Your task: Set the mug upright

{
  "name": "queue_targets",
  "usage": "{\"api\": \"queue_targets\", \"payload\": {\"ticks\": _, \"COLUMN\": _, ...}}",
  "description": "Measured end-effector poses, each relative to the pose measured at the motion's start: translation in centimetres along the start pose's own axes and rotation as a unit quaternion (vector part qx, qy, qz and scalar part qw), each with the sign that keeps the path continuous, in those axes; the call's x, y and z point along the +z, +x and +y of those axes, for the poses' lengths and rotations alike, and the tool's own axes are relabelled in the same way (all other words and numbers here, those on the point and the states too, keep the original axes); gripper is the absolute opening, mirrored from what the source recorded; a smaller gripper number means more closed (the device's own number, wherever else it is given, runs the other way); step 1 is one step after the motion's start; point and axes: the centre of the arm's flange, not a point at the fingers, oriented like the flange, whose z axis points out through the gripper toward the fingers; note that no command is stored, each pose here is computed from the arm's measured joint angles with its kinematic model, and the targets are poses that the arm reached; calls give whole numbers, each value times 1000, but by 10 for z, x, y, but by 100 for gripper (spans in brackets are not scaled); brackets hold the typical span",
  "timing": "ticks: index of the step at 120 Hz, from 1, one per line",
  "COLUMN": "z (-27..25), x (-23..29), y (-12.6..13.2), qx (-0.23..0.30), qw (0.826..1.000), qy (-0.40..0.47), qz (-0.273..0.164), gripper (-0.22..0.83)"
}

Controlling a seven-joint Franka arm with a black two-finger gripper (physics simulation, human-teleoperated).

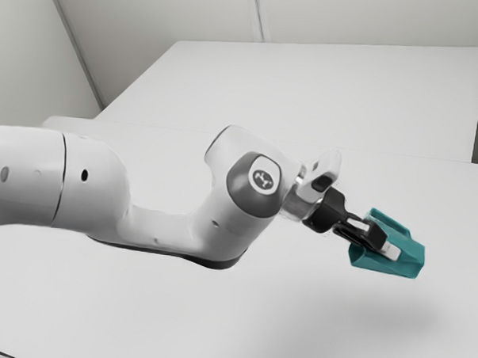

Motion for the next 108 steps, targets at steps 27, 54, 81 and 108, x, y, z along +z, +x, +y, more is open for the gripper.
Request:
{"api": "queue_targets", "payload": {"ticks": 27, "z": -19, "x": -100, "y": 25, "qx": 136, "qw": 977, "qy": 151, "qz": -62, "gripper": -17}}
{"api": "queue_targets", "payload": {"ticks": 54, "z": -37, "x": -152, "y": 13, "qx": 134, "qw": 942, "qy": 251, "qz": -176, "gripper": -17}}
{"api": "queue_targets", "payload": {"ticks": 81, "z": -105, "x": -207, "y": -6, "qx": 36, "qw": 912, "qy": 328, "qz": -244, "gripper": -17}}
{"api": "queue_targets", "payload": {"ticks": 108, "z": -172, "x": -232, "y": -18, "qx": -31, "qw": 894, "qy": 363, "qz": -259, "gripper": -17}}
